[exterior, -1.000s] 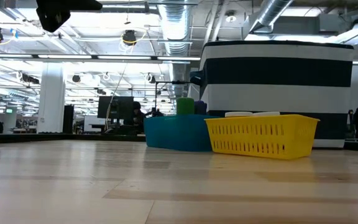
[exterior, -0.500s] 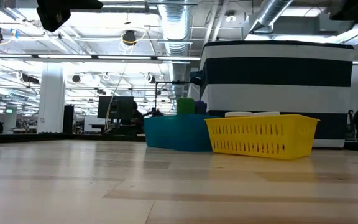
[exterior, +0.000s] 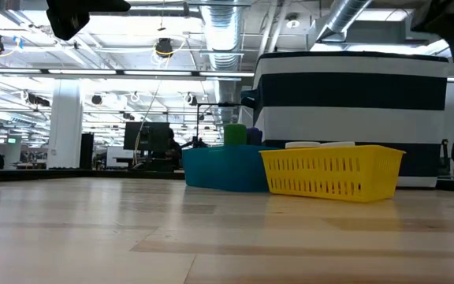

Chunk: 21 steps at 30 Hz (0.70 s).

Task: Pick & Place Medicine items
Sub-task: Put the orange pill bottle into the yellow bin

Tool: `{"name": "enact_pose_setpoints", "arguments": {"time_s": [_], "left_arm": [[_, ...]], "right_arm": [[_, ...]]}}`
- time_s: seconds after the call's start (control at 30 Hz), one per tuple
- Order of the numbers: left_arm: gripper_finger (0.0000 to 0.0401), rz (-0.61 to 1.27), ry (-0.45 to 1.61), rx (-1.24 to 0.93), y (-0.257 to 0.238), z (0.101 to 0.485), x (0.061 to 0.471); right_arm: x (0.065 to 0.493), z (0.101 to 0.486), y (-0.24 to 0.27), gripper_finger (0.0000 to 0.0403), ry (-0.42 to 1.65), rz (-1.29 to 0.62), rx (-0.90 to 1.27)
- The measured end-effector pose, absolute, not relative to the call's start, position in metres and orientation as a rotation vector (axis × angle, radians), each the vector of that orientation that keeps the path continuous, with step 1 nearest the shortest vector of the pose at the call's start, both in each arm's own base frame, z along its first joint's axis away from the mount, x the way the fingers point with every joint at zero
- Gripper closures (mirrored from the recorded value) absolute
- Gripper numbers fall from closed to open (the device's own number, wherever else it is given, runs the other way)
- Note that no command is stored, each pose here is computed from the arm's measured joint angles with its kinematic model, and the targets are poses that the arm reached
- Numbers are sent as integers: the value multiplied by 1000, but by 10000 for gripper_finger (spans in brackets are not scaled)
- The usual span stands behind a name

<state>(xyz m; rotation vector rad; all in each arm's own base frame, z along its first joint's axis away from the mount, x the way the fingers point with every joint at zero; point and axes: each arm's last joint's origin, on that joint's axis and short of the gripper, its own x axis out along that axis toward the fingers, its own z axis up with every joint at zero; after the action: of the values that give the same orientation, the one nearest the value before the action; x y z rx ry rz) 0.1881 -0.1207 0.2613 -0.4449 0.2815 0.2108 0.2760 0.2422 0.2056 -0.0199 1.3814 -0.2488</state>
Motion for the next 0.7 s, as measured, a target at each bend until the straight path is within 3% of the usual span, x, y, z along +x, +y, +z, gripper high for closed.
{"name": "enact_pose_setpoints", "arguments": {"time_s": [0.7], "left_arm": [[244, 211, 285, -442, -121, 261, 188]], "right_arm": [[270, 189, 234, 168, 1396, -296, 72]]}}
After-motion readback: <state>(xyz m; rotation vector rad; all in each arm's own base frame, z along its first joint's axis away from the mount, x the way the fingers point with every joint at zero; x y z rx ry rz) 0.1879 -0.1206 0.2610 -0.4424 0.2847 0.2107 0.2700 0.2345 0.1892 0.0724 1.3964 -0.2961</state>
